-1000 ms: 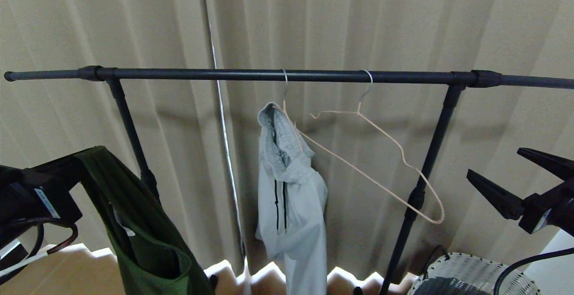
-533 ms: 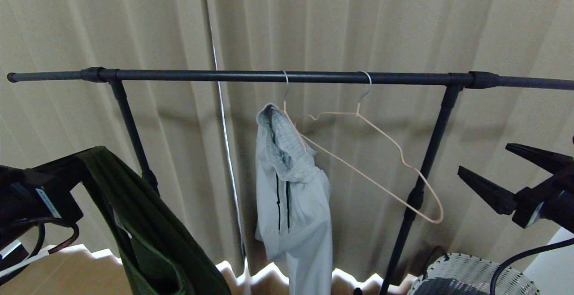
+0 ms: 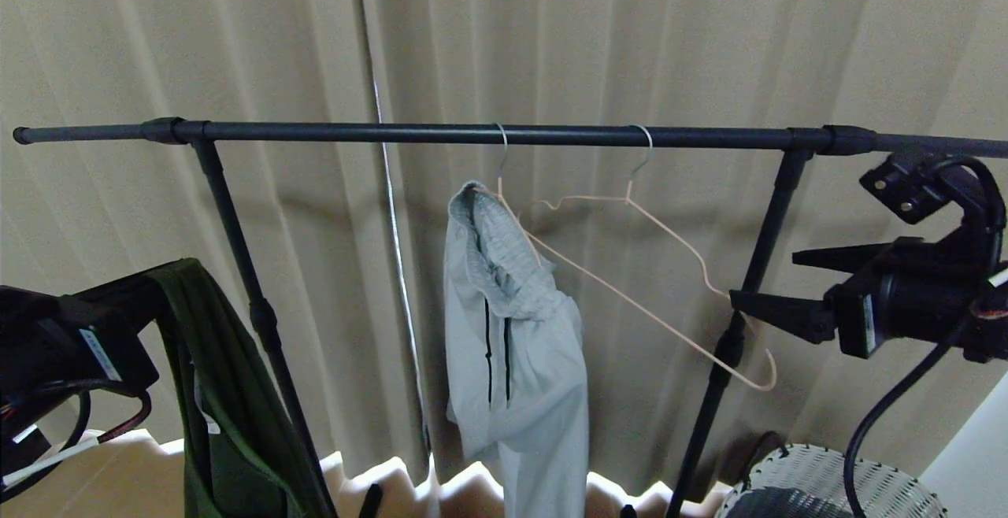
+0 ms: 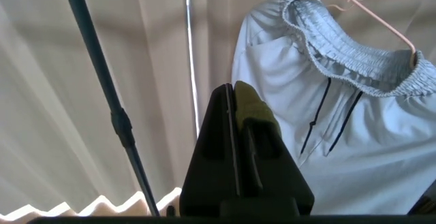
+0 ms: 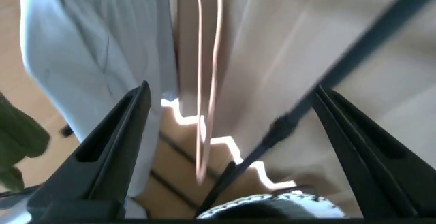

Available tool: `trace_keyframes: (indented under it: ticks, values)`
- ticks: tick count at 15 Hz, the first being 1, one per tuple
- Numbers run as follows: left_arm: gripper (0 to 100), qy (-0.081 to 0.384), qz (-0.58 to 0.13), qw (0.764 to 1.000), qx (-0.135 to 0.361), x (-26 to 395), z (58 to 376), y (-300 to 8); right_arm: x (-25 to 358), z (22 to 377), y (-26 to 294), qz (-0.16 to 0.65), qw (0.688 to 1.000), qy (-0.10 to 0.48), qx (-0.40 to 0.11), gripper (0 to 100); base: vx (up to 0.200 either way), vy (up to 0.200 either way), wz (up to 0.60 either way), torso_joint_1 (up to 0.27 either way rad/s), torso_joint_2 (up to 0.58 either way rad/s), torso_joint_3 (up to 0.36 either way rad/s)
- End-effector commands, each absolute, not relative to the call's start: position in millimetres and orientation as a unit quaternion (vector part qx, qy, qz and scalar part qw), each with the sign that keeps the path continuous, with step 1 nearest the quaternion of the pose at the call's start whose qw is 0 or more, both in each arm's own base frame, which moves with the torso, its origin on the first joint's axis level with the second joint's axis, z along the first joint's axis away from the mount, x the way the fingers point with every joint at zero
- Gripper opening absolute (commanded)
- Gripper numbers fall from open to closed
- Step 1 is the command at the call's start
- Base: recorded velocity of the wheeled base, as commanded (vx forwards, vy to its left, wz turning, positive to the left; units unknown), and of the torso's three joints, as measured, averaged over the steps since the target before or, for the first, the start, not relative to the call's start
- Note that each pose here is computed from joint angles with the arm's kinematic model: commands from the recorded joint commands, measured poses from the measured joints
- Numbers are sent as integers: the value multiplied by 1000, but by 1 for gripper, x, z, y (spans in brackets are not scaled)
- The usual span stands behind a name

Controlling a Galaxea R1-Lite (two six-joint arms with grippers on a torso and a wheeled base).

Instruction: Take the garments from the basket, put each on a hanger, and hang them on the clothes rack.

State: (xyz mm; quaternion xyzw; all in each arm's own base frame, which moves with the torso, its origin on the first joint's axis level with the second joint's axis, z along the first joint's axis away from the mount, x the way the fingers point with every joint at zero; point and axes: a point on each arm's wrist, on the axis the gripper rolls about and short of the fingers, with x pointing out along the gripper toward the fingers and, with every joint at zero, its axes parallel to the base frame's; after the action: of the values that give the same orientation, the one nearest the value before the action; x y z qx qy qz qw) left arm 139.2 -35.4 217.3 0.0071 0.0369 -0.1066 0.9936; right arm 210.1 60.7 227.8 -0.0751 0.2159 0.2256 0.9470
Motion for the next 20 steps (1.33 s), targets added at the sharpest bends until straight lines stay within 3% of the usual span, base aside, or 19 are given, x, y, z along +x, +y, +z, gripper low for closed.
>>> trace_keyframes:
  ticks: [1,5,10,18,19,20]
  values:
    - [0,38,-110,993,7,139,217,-37,240,232,74,235,936,253,-74,100,0,0,0,0,0,0]
    - [0,41,-128,991,7,138,215,-38,268,221,94,248,916,306,-72,100,0,0,0,0,0,0]
    - [0,40,-130,991,7,137,215,-38,295,210,109,229,914,328,-69,100,0,0,0,0,0,0]
    - [0,38,-129,991,8,137,216,-38,297,206,113,210,917,333,-67,100,0,0,0,0,0,0]
    - [0,38,-129,991,8,137,216,-38,296,207,112,210,917,332,-67,0,0,0,0,0,0,0]
    - [0,38,-128,991,8,137,216,-37,296,207,112,210,917,333,-67,0,0,0,0,0,0,0]
